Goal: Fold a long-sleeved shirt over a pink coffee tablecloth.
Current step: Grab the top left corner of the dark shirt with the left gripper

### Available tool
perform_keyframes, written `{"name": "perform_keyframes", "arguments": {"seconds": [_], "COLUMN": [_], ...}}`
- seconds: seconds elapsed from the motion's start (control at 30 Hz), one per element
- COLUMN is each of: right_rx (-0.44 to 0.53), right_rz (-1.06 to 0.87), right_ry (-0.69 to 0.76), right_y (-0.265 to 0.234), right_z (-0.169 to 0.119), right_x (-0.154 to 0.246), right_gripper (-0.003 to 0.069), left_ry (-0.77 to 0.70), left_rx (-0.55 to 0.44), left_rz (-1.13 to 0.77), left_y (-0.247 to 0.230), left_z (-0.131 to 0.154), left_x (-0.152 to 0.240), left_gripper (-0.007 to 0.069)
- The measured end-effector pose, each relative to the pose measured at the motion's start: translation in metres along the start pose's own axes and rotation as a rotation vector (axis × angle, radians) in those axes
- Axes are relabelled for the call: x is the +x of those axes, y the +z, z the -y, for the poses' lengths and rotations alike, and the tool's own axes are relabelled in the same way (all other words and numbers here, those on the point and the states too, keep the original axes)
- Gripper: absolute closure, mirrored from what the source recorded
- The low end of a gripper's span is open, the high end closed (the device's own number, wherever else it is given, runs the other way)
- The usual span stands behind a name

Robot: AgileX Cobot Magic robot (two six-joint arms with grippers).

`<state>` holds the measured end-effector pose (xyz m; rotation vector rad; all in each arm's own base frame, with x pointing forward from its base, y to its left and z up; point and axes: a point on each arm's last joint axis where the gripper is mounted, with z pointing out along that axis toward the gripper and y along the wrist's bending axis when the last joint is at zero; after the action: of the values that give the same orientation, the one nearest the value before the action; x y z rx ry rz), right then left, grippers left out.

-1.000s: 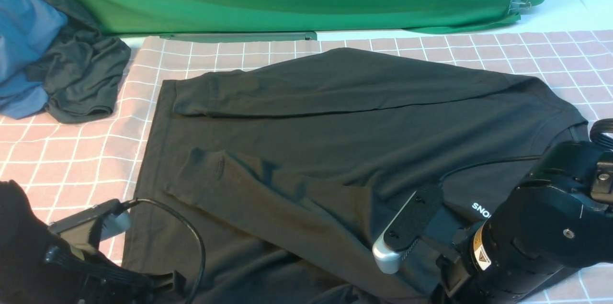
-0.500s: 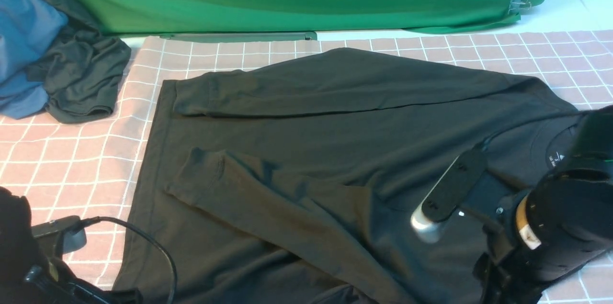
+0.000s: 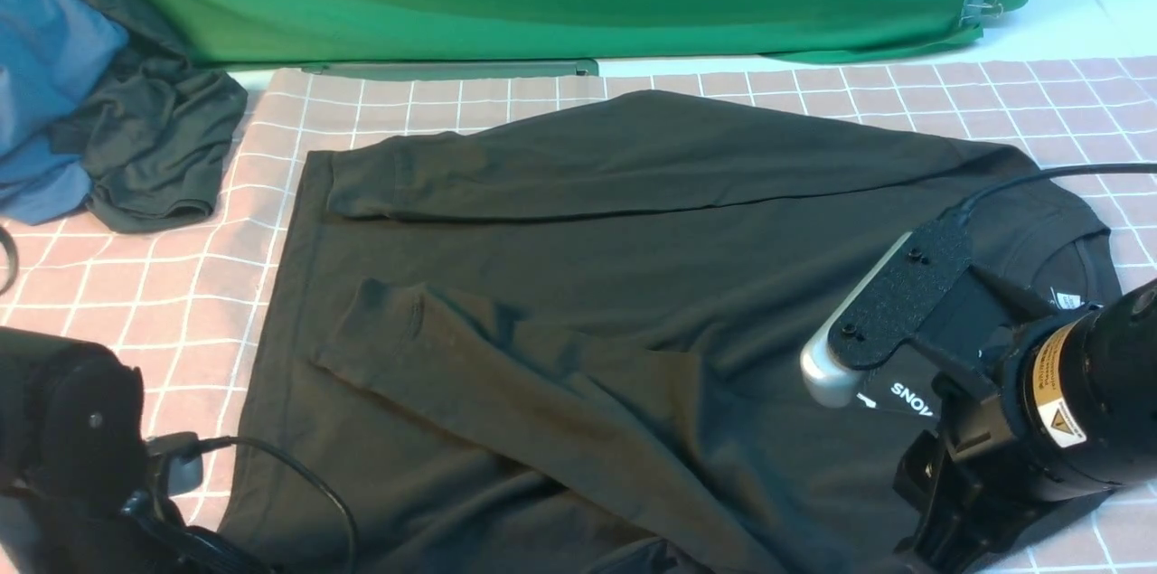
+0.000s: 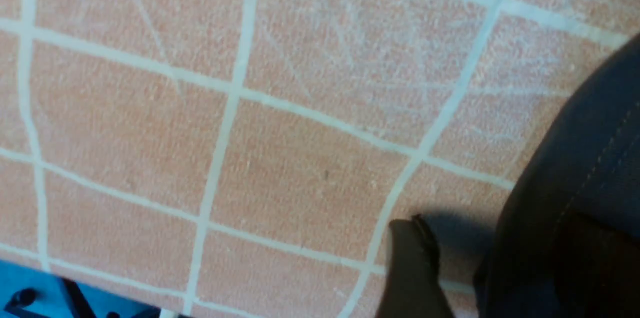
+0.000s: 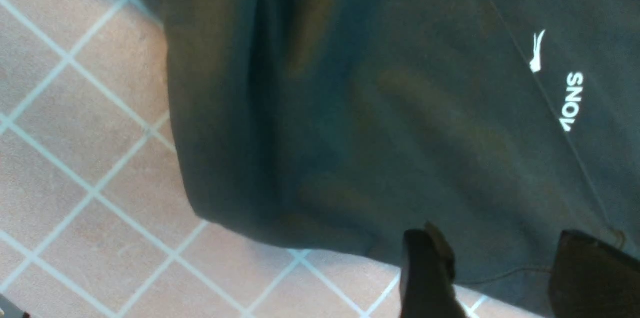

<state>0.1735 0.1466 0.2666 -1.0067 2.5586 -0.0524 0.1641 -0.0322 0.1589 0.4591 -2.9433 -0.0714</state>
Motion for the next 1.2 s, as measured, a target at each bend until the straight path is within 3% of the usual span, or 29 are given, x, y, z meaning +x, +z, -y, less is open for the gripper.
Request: {"name": "perform_keyframes", "arguments": {"seconds": [0.07, 0.13, 0.23, 0.47, 0.63, 0.73, 0.83, 1.0, 1.1, 1.2], "right_rx": [0.0, 0.002, 0.006, 0.028, 0.001, -0.088, -0.116, -0.105, -0.109, -0.115], "right_rz": [0.002, 0.009, 0.012, -0.065, -0.174, -0.214, -0.238, -0.218, -0.225, -0.241], "right_ry": [0.002, 0.009, 0.016, 0.073, 0.219, 0.291, 0.369, 0.484, 0.524, 0.565], "right_y": [-0.001, -0.005, -0.012, -0.018, -0.014, -0.005, 0.009, 0.037, 0.053, 0.072], "right_z": [0.0, 0.001, 0.003, 0.016, 0.044, 0.054, 0.062, 0.069, 0.073, 0.075], "right_x": [-0.001, -0.004, -0.008, -0.005, 0.01, 0.022, 0.037, 0.057, 0.059, 0.055], "right_gripper": [0.0284, 0.0307, 0.0371, 0.0609, 0.0624, 0.0621, 0.0564, 0.0265, 0.0184, 0.0156], "left_ry": [0.0, 0.014, 0.033, 0.086, 0.05, 0.032, 0.031, 0.027, 0.028, 0.035], "left_rx": [0.014, 0.036, 0.049, -0.022, -0.075, -0.064, -0.053, -0.038, -0.023, -0.002], "left_rz": [0.005, -0.004, -0.004, 0.004, 0.102, 0.155, 0.178, 0.182, 0.19, 0.189], "left_y": [0.002, 0.003, 0.003, -0.006, -0.023, -0.031, -0.035, -0.036, -0.036, -0.036], "left_z": [0.002, 0.005, 0.006, -0.005, -0.019, -0.023, -0.024, -0.023, -0.022, -0.02], "left_x": [-0.002, -0.002, -0.002, 0.005, 0.013, 0.018, 0.021, 0.021, 0.021, 0.021], "left_gripper": [0.0333, 0.0461, 0.0579, 0.0599, 0.0598, 0.0598, 0.0598, 0.0596, 0.0596, 0.0596]}}
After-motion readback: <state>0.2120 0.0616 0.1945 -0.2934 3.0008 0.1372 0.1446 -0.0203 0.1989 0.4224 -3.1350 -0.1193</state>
